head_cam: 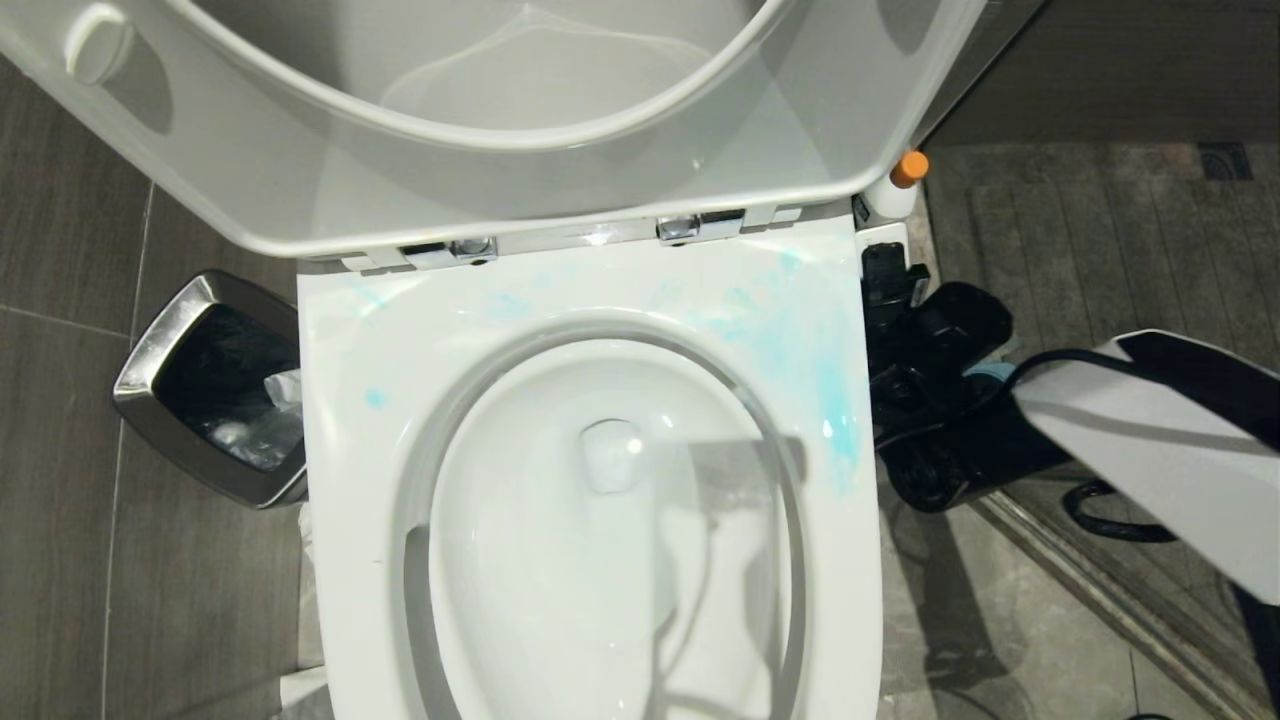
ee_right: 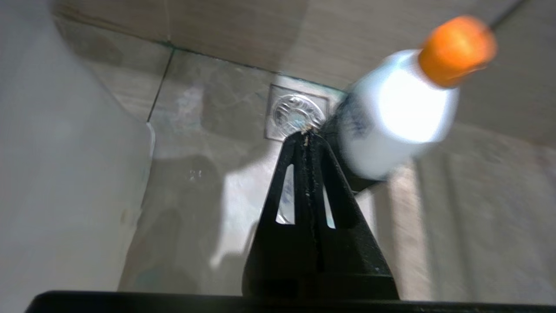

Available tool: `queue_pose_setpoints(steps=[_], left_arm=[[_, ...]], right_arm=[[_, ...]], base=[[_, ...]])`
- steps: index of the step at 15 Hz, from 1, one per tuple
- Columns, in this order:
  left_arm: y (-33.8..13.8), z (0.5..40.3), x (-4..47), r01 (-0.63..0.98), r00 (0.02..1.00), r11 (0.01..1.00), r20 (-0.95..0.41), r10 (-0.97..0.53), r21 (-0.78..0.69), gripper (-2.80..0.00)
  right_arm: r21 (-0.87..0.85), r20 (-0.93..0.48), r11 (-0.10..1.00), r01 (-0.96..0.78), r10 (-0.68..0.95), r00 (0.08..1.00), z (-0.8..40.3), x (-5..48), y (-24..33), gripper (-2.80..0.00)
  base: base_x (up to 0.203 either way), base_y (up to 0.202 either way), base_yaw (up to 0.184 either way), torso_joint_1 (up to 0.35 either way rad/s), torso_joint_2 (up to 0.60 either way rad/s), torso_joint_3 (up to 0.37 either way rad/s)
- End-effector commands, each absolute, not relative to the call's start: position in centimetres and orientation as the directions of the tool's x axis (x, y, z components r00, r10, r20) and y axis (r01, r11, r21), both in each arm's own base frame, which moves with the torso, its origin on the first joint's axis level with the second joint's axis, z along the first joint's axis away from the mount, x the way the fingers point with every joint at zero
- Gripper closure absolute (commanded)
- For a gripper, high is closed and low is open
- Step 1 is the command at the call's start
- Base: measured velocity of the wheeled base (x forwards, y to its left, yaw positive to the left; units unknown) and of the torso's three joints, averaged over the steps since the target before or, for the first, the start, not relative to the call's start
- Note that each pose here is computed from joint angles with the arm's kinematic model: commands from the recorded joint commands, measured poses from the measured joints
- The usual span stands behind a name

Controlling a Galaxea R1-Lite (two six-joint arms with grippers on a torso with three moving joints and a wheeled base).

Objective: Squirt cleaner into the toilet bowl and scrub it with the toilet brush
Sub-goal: Pour in the cleaning agent

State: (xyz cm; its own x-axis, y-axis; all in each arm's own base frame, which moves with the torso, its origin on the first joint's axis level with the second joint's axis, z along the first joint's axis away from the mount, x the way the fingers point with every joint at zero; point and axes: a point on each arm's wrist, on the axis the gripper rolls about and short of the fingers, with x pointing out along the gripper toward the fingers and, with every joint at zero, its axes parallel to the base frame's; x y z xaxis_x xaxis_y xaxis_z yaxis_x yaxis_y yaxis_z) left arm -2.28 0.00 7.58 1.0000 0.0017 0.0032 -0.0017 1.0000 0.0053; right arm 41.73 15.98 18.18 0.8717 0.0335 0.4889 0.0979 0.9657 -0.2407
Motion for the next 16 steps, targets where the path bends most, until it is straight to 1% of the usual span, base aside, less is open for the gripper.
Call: queue_pose_setpoints(steps=[1,3,5,8,9,11,14,16], left_arm=[[0.0,7.6,-2.3,-0.002,1.0,1.0,0.003,0.002,0.006,0.0],[0.0,7.6,-2.3,-0.002,1.0,1.0,0.003,0.002,0.006,0.0],[0.0,7.6,-2.3,-0.002,1.0,1.0,0.002,0.002,0.006,0.0],[0.0,7.6,-2.3,-0.002,1.0,1.0,0.003,0.002,0.006,0.0],[0.0,7.6,-2.3,-0.002,1.0,1.0,0.003,0.002,0.006,0.0],[0.0,7.6,-2.3,-0.002,1.0,1.0,0.003,0.002,0.006,0.0],[0.0,7.6,-2.3,-0.002,1.0,1.0,0.003,0.002,0.006,0.0],[0.0,7.6,-2.3,-0.002,1.0,1.0,0.003,0.002,0.006,0.0]], right_arm=[[-0.223,0.517,0.971,0.088,0.042,0.855,24.7,34.4,14.3,0.0],[-0.241,0.477,0.967,0.084,0.043,0.878,26.8,29.1,12.3,0.0],[-0.243,0.451,0.964,0.106,0.016,0.892,27.7,24.3,10.1,0.0],[-0.299,0.381,0.942,0.15,-0.026,0.924,26.2,19.0,7.3,0.0],[-0.322,0.368,0.926,0.198,-0.071,0.927,25.9,18.7,6.3,0.0],[-0.341,0.38,0.892,0.298,-0.159,0.911,26.6,19.3,4.6,0.0],[-0.317,0.442,0.85,0.42,-0.26,0.859,30.1,20.2,2.6,0.0],[-0.3,0.478,0.846,0.441,-0.267,0.837,32.2,19.9,2.1,0.0]], base=[[0.0,0.0,0.0,0.0,0.0,0.0],[0.0,0.0,0.0,0.0,0.0,0.0],[0.0,0.0,0.0,0.0,0.0,0.0],[0.0,0.0,0.0,0.0,0.0,0.0],[0.0,0.0,0.0,0.0,0.0,0.0],[0.0,0.0,0.0,0.0,0.0,0.0],[0.0,0.0,0.0,0.0,0.0,0.0],[0.0,0.0,0.0,0.0,0.0,0.0]])
